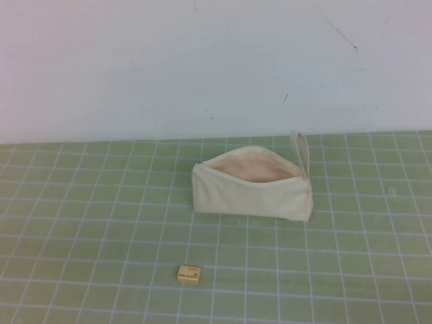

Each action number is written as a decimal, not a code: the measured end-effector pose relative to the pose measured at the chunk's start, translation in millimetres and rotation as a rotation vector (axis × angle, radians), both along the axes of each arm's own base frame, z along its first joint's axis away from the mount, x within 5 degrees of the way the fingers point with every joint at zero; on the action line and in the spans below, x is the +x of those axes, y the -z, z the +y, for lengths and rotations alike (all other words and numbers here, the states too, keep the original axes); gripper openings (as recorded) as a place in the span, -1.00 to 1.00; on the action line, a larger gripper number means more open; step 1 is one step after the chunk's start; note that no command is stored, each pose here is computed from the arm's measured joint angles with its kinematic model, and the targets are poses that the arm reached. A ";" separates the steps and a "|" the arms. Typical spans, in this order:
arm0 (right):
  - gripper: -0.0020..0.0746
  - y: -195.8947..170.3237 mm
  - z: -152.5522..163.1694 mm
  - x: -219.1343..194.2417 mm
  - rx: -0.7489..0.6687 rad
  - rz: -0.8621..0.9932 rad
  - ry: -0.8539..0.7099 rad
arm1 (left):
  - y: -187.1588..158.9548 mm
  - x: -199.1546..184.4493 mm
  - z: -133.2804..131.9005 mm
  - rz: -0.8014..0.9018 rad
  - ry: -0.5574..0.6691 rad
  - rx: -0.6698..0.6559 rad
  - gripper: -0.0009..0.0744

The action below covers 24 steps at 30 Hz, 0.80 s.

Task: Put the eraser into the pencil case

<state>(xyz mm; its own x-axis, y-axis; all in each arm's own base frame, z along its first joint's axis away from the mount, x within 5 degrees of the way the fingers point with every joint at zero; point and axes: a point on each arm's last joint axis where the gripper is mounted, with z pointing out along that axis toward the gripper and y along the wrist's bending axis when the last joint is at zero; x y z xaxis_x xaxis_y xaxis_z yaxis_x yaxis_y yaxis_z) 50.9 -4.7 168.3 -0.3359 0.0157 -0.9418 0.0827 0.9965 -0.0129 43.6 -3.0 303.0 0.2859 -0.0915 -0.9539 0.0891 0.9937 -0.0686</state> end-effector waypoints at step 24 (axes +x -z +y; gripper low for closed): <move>-0.95 0.0 0.0 0.0 0.000 0.000 0.000 | 31.1 207.3 -37.0 1.169 0.136 0.101 -0.98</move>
<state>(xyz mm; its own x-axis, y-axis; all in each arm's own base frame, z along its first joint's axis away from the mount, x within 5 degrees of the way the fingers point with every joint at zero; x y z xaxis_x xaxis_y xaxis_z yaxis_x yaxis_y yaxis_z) 50.9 -4.7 168.3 -0.3359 0.0157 -0.9418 0.0827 0.9965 -0.0129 250.9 -39.9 271.9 -0.7724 0.0368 -0.6341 0.1297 0.9864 -0.1008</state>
